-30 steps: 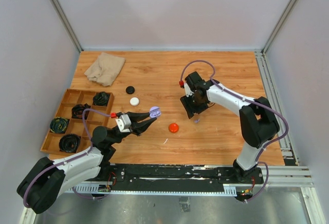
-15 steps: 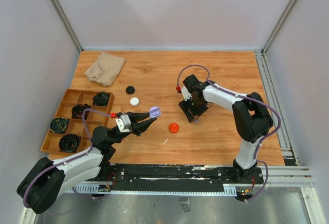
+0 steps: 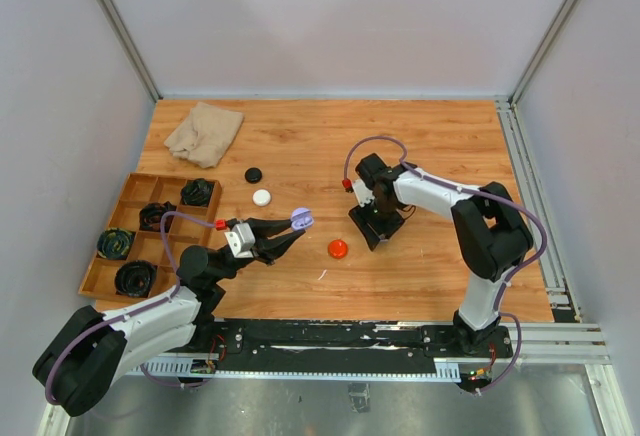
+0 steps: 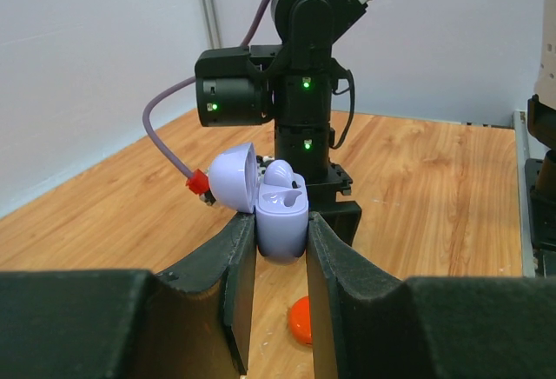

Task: Insert the wireless bluetooth earbuds into the charging case
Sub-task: Pick up the earbud from the center of the board.

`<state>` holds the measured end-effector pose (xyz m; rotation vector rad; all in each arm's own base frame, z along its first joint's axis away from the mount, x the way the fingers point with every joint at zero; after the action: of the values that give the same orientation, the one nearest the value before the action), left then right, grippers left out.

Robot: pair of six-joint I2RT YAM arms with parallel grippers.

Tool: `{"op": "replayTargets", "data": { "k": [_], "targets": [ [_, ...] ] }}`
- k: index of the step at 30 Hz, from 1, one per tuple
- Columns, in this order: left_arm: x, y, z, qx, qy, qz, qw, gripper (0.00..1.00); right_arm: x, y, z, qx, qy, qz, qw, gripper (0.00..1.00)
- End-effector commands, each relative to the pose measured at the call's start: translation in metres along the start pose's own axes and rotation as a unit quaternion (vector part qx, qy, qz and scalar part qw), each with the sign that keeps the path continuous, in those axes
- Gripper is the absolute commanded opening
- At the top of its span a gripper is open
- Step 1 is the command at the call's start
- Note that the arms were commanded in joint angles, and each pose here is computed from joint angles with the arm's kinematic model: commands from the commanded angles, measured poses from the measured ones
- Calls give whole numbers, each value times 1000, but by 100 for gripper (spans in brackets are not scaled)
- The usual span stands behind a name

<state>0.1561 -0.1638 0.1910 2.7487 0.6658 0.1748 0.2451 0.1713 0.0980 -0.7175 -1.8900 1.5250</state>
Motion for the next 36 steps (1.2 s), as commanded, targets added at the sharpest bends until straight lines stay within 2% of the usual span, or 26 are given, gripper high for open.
{"op": "replayTargets", "data": {
  "k": [1,8,15,36],
  "targets": [
    [0,1,-5,-11,10,4,1000,0,18,-9,10,25,-4,-20,999,57],
    [0,1,-5,-11,10,5,1000,0,25,-18,5,26,-14,-15,999,55],
    [0,1,-6,-12,10,5,1000,0,15,-31,-8,13,-21,52,998,48],
    [-1,1,-7,-14,11,6,1000,0,17,-8,-25,86,-52,92,991,39]
  ]
}}
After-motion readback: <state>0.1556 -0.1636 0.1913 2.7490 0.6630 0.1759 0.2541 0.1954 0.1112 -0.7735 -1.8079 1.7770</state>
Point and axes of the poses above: each gripper's point midway between its finger pads, its own y axis out along the fingers, its own x axis along the line the jaws close on, z = x × y, the point moved 8 cm from there along -y, back along the fingers, and after that the axes turned 4 degrees about -y, right-handed, at the moved point
